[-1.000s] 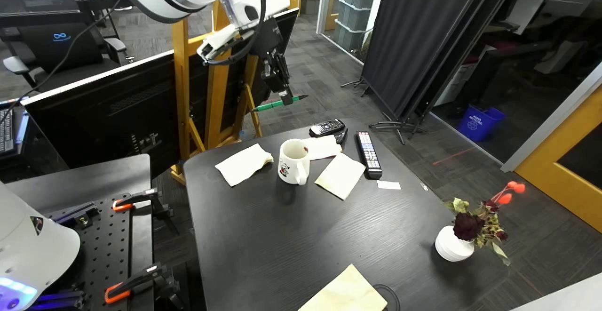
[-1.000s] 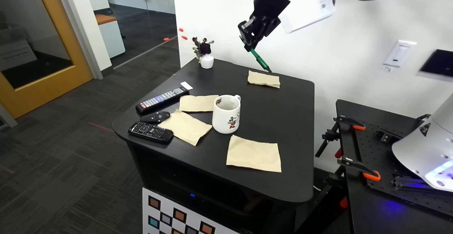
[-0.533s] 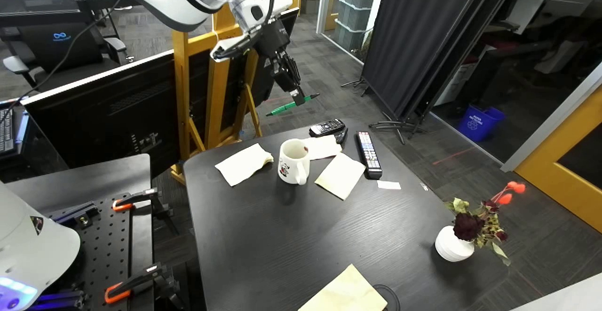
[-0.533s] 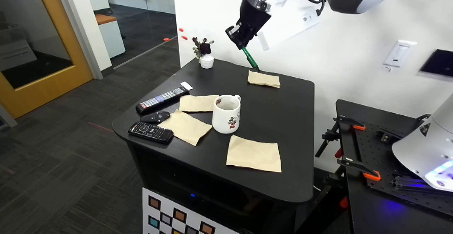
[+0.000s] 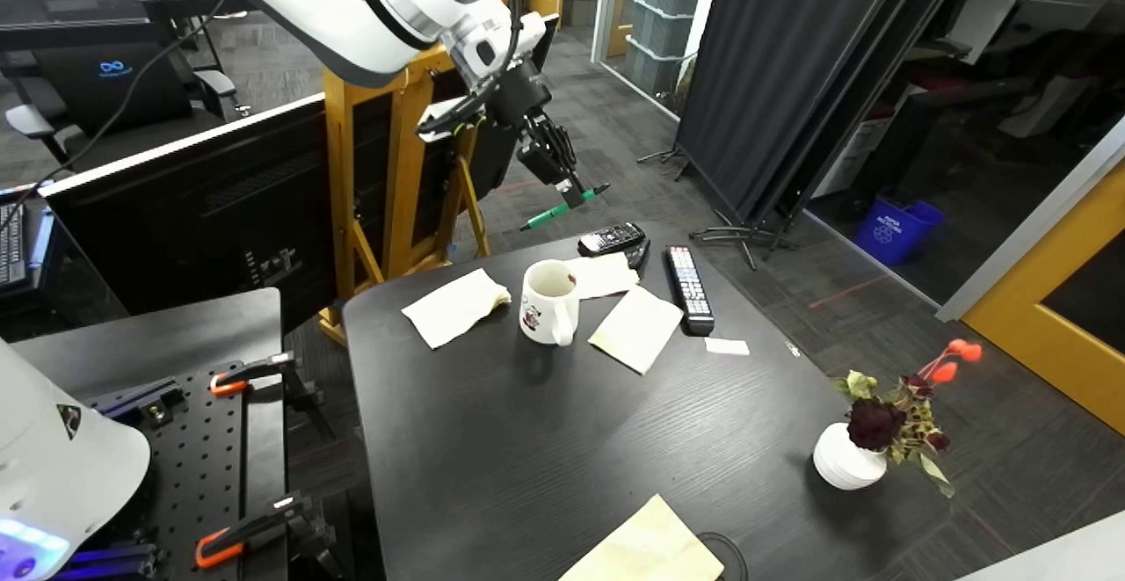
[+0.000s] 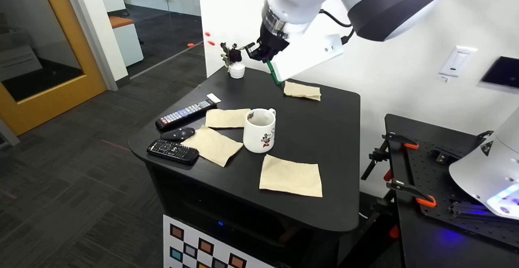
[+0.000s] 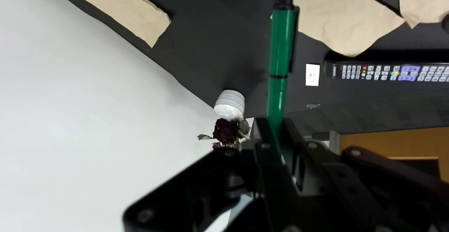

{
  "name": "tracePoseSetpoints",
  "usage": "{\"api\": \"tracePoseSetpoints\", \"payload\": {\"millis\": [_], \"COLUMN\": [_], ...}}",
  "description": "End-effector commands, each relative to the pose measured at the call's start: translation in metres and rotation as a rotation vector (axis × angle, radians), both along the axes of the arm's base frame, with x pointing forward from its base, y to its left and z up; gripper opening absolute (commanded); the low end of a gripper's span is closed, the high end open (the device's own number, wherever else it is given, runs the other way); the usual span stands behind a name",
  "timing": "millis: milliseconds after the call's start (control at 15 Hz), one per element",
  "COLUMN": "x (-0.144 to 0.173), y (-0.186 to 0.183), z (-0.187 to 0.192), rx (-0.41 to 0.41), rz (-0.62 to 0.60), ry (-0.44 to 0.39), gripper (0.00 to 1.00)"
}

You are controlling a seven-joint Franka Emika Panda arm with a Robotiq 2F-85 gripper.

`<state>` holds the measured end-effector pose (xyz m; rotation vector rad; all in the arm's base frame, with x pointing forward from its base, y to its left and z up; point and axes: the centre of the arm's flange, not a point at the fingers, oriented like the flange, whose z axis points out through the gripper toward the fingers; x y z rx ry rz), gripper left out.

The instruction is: Take the pen from the table and put it in the white cup

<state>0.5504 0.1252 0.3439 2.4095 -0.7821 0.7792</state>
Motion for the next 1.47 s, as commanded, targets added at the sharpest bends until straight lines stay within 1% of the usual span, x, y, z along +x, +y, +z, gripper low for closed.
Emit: {"api": "tracePoseSetpoints", "payload": {"millis": [0, 400, 667, 733, 1067, 1267, 1400], "x": [0.022, 0.037, 0.042, 0.031, 0.019, 0.016, 0.017], "y": [0.007, 0.014, 0.02, 0.033, 0.059, 0.063, 0.059], "z": [-0.011, -0.036, -0.057, -0.07, -0.11, -0.124, -0.124], "rx": [-0.055, -0.103, -0.124, -0.131, -0.171, -0.192, -0.199], "rz": [-0.055, -0.134, -0.174, -0.183, -0.234, -0.258, -0.278], "ry": [-0.08, -0.202, -0.259, -0.267, -0.275, -0.282, -0.293], "gripper": [0.03, 0.03, 0.03, 0.03, 0.03, 0.03, 0.03]}}
